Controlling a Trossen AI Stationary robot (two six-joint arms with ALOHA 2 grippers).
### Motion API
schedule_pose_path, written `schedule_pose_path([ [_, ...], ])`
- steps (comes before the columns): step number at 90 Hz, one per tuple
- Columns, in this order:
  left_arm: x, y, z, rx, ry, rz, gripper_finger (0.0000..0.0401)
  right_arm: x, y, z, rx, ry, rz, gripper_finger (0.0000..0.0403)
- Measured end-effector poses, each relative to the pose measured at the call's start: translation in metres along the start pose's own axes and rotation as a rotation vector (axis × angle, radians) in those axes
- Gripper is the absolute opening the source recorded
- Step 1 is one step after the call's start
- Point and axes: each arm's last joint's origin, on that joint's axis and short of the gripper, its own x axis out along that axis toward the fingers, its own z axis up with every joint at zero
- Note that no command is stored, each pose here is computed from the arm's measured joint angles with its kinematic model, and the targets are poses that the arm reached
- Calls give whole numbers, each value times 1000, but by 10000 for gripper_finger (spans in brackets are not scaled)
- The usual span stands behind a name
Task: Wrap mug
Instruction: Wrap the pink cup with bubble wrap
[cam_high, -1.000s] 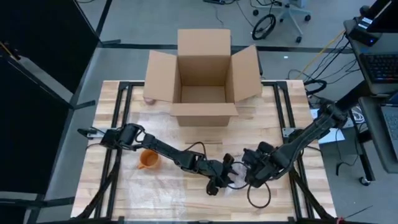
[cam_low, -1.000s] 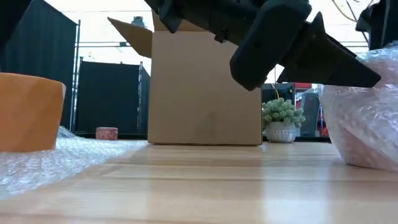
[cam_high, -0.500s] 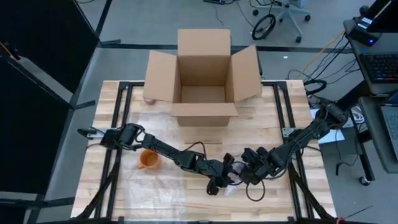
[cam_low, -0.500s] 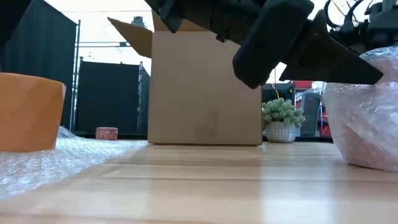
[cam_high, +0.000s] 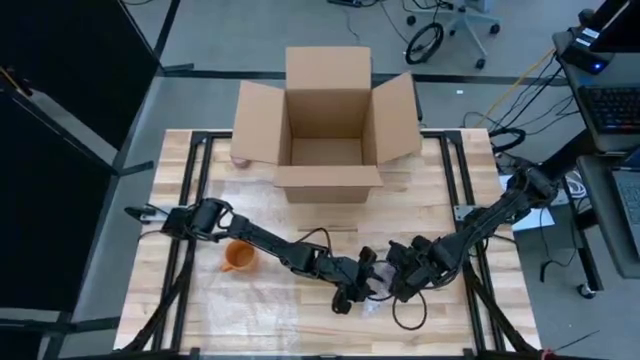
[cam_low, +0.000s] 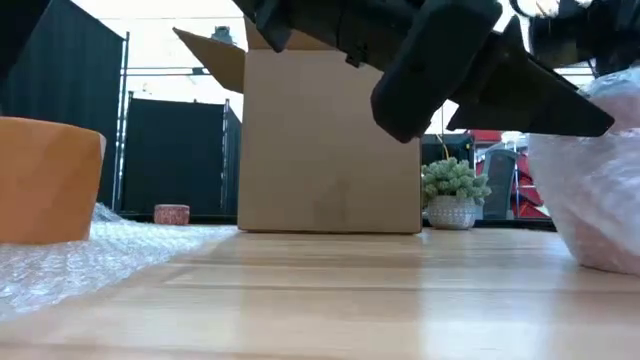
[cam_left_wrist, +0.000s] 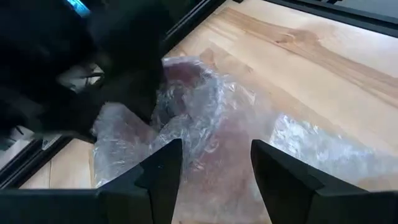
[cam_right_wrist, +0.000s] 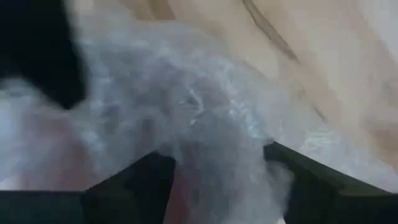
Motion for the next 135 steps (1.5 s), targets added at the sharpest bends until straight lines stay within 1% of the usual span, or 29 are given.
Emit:
schedule_pose_path([
  [8,0,0,0,0,0,0,178,-14,3,5,-16,-4,-15,224],
  [18,0,0,0,0,0,0,178,-25,8,10,-21,-32,6,224],
  [27,0,0,0,0,-1,0,178,-31,12,13,-24,-52,26,224],
  [38,0,0,0,0,-1,0,178,-31,15,14,-17,-72,53,224],
  [45,0,0,0,0,-1,0,178,-26,15,13,-14,-80,66,224],
  [58,0,0,0,0,-4,2,178,-7,12,9,-27,-64,11,224],
  [65,0,0,0,0,-4,2,178,8,11,6,-55,-66,-4,224],
  [81,0,0,1,0,-5,2,178,37,9,1,-108,-125,29,224],
  [92,0,0,1,0,-7,3,178,56,2,-6,-91,-100,14,224],
  [98,0,0,1,0,-6,3,178,62,-1,-9,-55,-91,6,224],
  [115,0,0,1,0,-4,2,178,61,-2,-10,-42,-63,29,224],
  [135,0,0,0,0,-1,1,178,38,-4,-6,-31,-85,89,224],
])
